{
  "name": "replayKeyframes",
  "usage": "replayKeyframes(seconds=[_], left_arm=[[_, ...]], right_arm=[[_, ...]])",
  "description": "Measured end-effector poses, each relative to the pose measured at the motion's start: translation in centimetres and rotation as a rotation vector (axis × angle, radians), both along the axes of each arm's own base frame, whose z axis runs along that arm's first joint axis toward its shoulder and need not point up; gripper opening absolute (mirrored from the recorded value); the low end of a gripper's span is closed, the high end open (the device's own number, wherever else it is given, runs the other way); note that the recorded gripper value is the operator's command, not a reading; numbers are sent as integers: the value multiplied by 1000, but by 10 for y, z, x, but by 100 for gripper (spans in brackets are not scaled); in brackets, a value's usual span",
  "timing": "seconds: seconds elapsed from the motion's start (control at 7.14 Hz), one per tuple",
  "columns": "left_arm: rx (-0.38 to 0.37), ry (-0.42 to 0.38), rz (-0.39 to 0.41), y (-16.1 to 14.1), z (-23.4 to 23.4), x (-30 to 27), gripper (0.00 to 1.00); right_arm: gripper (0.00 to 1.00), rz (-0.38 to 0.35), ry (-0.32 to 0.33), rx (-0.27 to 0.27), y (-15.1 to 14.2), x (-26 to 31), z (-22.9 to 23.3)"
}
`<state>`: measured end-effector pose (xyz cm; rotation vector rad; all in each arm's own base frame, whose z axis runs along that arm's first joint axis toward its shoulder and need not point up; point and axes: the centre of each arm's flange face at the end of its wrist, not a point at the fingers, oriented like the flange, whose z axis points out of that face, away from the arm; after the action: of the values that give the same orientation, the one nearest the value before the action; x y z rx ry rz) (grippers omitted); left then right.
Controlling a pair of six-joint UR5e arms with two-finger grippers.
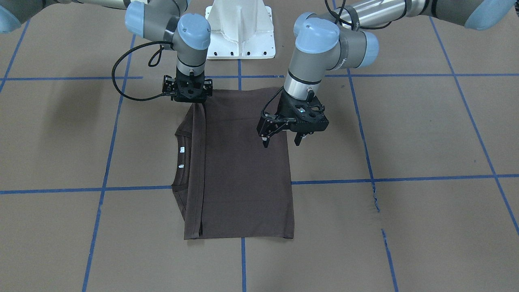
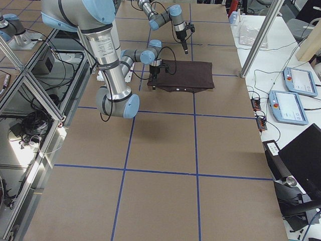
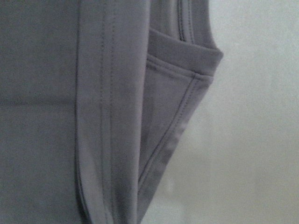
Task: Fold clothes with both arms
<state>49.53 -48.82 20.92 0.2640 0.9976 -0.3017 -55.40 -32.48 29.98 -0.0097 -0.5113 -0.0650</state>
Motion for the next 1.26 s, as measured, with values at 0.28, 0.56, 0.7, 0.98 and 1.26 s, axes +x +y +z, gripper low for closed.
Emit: replayKeyframes(seconds=[0.28,0.56,0.7,0.98,1.26], left_arm=[[2,4,2,1,-2,1,100],[5,9,3,3,-4,0,100],[6,11,5,4,-6,0,100],[6,12,8,6,-5,0,100],[-17,32,13,22,-3,-3,100]], right_arm=[[100,-5,37,-2,-4,14,14],[100,2,70,-4,-1,38,40],[100,1,60,8,-3,50,39],[100,10,-5,44,-27,67,7],[100,39,-80,84,-50,75,-30]])
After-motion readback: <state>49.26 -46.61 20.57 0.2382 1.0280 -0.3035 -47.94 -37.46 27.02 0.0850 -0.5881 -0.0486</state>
